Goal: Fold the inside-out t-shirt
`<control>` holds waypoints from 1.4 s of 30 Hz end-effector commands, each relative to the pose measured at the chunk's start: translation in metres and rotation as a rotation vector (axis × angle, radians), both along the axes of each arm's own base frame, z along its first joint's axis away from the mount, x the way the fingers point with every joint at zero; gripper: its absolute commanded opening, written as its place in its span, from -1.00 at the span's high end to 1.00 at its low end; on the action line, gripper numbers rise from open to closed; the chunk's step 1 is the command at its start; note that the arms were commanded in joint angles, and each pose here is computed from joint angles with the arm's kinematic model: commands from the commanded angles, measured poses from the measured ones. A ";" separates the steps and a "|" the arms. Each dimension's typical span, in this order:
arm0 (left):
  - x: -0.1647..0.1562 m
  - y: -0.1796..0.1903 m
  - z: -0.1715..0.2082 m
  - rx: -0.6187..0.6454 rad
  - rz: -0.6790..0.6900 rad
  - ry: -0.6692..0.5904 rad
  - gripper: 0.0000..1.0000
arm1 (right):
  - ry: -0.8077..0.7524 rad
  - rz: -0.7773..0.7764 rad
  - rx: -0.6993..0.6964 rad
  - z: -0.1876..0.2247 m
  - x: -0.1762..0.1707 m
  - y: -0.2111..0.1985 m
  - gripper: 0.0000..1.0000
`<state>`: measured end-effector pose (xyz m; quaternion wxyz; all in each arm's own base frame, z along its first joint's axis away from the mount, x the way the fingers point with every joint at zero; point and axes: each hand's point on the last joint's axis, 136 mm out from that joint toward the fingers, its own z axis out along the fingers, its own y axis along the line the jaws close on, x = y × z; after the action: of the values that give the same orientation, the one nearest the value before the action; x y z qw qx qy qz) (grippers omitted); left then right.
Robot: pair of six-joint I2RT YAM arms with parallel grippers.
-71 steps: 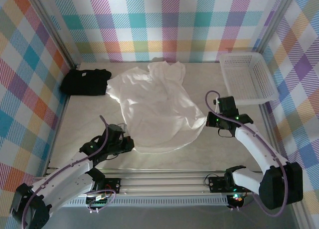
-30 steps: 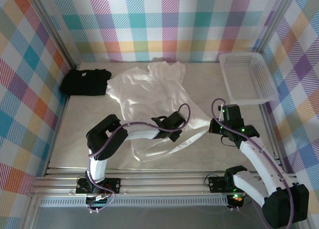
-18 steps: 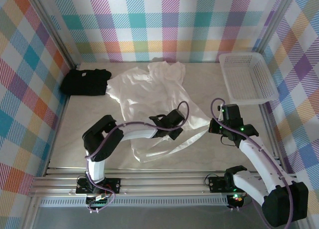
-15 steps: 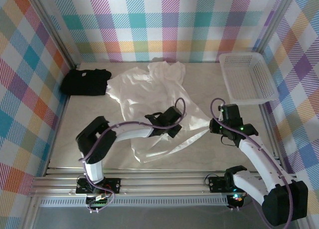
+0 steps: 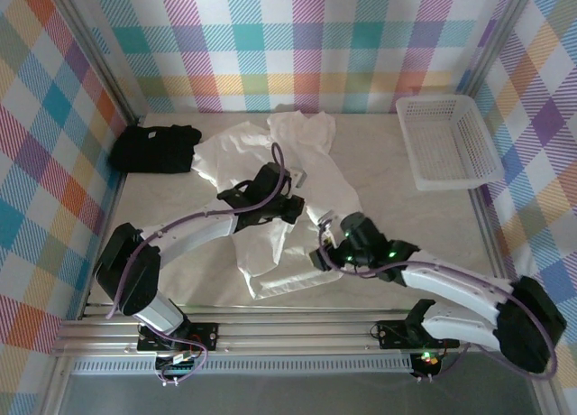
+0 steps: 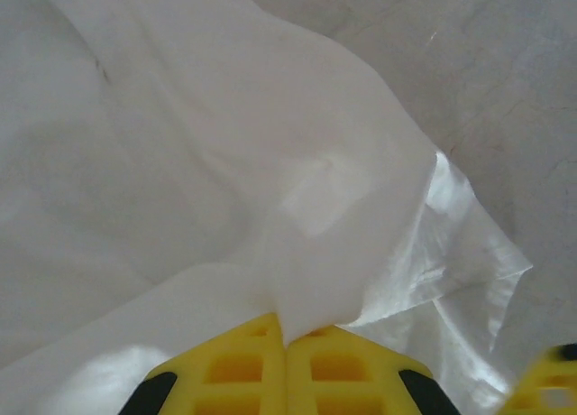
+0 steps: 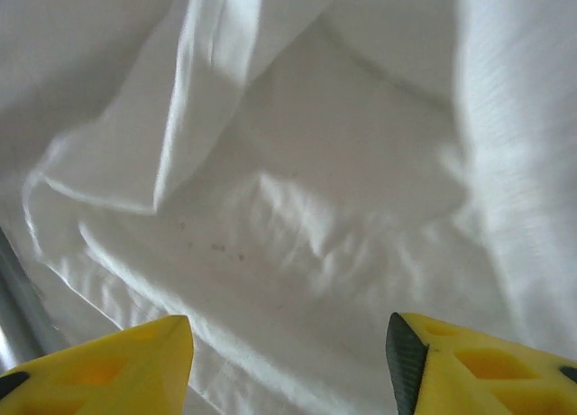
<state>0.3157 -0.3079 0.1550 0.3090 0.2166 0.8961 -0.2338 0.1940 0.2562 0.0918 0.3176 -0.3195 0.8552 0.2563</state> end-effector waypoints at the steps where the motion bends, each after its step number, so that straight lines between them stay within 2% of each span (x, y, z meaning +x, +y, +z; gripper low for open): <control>1: -0.007 0.003 0.034 -0.075 -0.013 0.067 1.00 | -0.254 0.083 0.147 0.020 0.023 0.042 -0.10; 4: -0.012 0.006 0.047 -0.092 -0.026 0.092 1.00 | -0.335 0.060 0.090 -0.002 0.044 0.050 0.00; 8: -0.019 0.009 0.068 -0.124 -0.041 0.093 1.00 | -0.443 0.040 0.079 -0.014 0.069 0.065 0.10; 12: -0.028 0.009 0.090 -0.160 -0.070 0.085 1.00 | -0.453 0.026 0.048 -0.027 0.087 0.080 0.16; 18: -0.038 0.013 0.112 -0.191 -0.096 0.053 1.00 | -0.481 -0.037 0.020 -0.025 0.111 0.087 0.23; 24: -0.043 0.010 0.130 -0.246 -0.114 0.041 1.00 | -0.513 -0.185 -0.043 -0.027 0.143 0.076 0.27; 31: -0.056 0.004 0.169 -0.362 -0.165 -0.001 1.00 | -0.484 -0.258 -0.086 -0.034 0.168 0.067 0.27; 36: -0.063 0.011 0.176 -0.356 -0.178 -0.029 1.00 | -0.416 -0.276 0.019 -0.026 0.179 0.056 0.24; 38: -0.066 0.014 0.179 -0.361 -0.181 -0.049 1.00 | -0.368 -0.233 0.090 -0.022 0.180 0.059 0.22; 42: -0.066 0.012 0.178 -0.373 -0.186 -0.042 1.00 | -0.314 -0.180 0.115 -0.022 0.179 0.073 0.20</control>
<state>0.2514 -0.2932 0.3127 0.3172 0.2314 0.8301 -0.3959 0.3756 0.3058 0.0528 0.4984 -0.2531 0.8131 0.1621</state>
